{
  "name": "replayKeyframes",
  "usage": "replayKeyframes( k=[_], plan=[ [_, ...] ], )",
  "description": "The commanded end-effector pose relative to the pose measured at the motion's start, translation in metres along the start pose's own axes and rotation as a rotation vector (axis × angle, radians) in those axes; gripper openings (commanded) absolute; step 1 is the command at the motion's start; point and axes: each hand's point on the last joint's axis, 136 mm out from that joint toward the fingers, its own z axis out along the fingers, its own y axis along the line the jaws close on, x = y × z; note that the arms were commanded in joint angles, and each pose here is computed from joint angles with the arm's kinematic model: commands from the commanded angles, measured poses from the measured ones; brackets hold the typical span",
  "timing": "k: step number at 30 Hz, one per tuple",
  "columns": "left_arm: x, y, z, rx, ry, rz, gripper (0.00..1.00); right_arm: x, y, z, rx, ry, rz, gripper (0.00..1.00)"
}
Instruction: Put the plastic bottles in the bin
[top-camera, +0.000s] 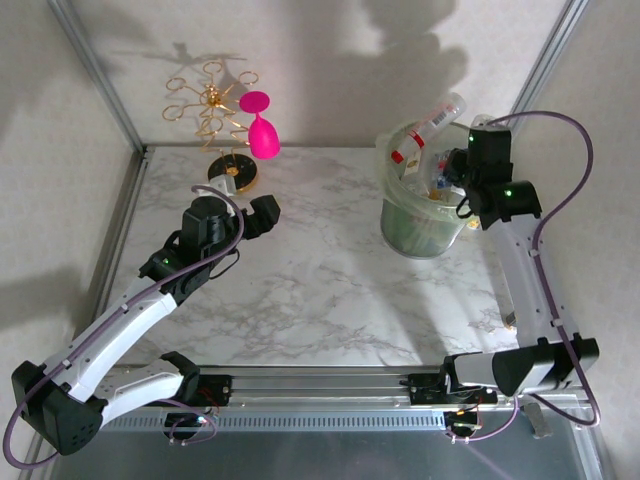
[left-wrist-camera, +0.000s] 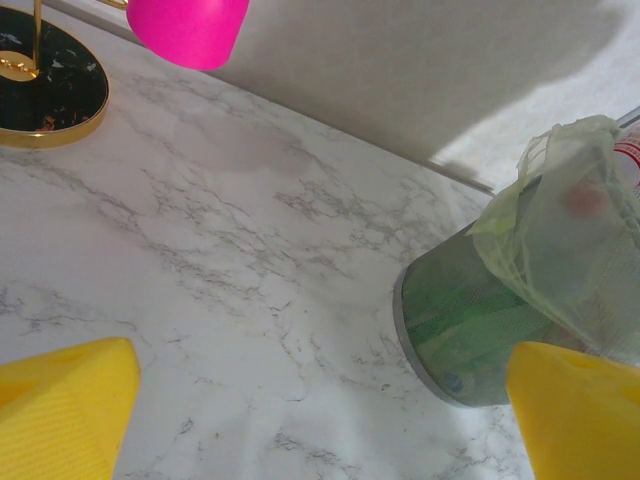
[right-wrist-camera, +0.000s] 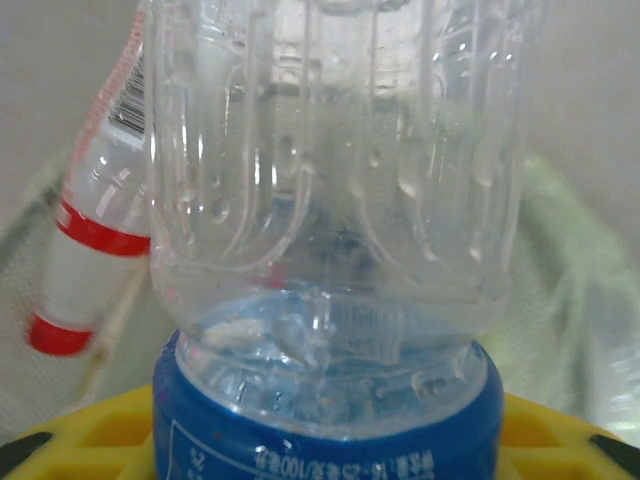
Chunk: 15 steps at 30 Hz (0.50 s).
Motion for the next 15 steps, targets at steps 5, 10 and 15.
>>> replayKeyframes(
  k=[5, 10, 15],
  plan=[
    [0.001, -0.005, -0.002, 0.023, 0.002, 0.0, 0.94, -0.009, 0.04, -0.005, -0.182, 0.105, 0.64, 0.45],
    [0.0, -0.005, -0.003, 0.022, -0.002, -0.003, 0.94, -0.006, 0.034, 0.018, -0.069, 0.143, 0.742, 0.44],
    [-0.001, -0.004, -0.004, 0.016, -0.009, -0.001, 0.94, -0.006, 0.038, 0.036, -0.054, 0.167, 0.775, 0.56]
  ],
)
